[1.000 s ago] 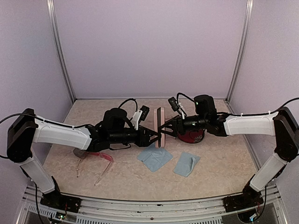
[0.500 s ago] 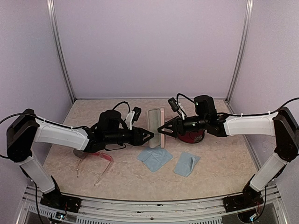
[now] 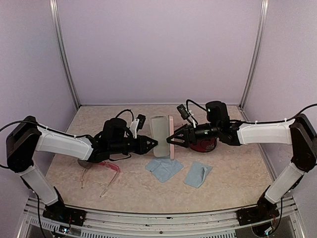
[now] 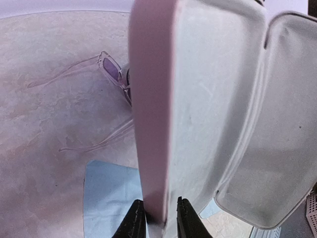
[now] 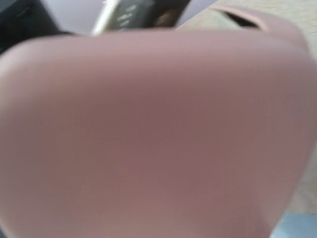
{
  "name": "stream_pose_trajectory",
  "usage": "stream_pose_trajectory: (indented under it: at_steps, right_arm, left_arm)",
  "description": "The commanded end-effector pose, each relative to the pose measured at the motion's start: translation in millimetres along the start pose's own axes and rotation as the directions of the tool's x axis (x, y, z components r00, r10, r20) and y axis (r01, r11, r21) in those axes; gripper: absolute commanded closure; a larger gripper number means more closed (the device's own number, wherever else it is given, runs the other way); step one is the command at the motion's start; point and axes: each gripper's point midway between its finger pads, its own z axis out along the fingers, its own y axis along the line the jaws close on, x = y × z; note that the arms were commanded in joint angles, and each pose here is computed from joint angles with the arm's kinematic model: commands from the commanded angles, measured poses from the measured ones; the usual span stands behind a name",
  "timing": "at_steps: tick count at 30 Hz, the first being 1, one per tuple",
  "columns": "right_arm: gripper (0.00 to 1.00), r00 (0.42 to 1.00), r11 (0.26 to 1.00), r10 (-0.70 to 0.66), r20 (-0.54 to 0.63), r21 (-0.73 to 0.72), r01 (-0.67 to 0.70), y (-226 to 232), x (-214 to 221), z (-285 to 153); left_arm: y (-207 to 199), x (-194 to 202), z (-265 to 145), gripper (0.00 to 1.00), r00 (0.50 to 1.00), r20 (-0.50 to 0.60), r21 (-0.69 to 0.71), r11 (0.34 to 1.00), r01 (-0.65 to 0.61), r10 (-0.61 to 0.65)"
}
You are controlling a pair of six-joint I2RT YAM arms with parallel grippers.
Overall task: Organize the sunglasses
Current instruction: Open the sunglasses case, then place the opened sunglasses case at the center of the board.
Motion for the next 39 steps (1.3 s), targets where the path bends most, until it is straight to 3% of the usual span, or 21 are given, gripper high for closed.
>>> stream_pose_trajectory:
  at_steps: [1,8,12,17,21,27,32,39]
  right_arm:
    - [0.57,0.997,0.993,-0.077,-0.004,-0.088,0.076,22.1,-5.8,-0.2]
    - [0.55,0.997,0.993,-0.074,-0.015,-0.094,0.072,19.6,-6.9,4.1]
    - [0.56,0.999,0.999,-0.046,-0.019,-0.031,0.045,6.3,-11.4,5.4]
    - [0.56,0.998,0.999,-0.005,-0.061,0.047,0.008,-11.8,-11.1,7.5]
    - [0.56,0.994,0.996,0.04,-0.103,0.078,-0.032,-21.9,-6.3,12.5]
    - [0.56,0.978,0.993,0.112,-0.178,0.048,-0.105,-31.3,2.7,32.7]
    - [0.57,0.962,0.985,0.167,-0.218,-0.009,-0.174,-21.4,12.2,67.7]
    - [0.59,0.923,0.949,0.3,-0.24,-0.026,-0.315,-24.5,27.3,118.2]
  left_arm:
    - [-13.1,-17.2,-11.2,0.81,0.999,0.051,0.076,0.997,-0.004,0.001]
    - [-17.5,-15.5,-12.2,0.87,0.999,0.042,0.118,0.993,0.007,-0.012]
    - [-16.5,-17.9,-15.4,0.72,0.999,0.052,0.11,0.994,0.009,-0.015]
    - [-9.0,-21.9,-27.4,0.43,0.997,0.076,0.065,0.998,0.001,-0.006]
    - [0.6,-22.6,-44.2,0.31,0.996,0.084,0.0,1.0,-0.022,0.022]
    - [20.1,-37.5,-82.5,0.22,0.987,0.143,-0.139,0.989,-0.056,0.076]
    - [53.3,-58.7,-117.6,0.19,0.974,0.222,-0.3,0.954,0.015,0.055]
    - [81.0,-72.1,-149.6,0.17,0.955,0.296,-0.412,0.905,0.108,0.021]
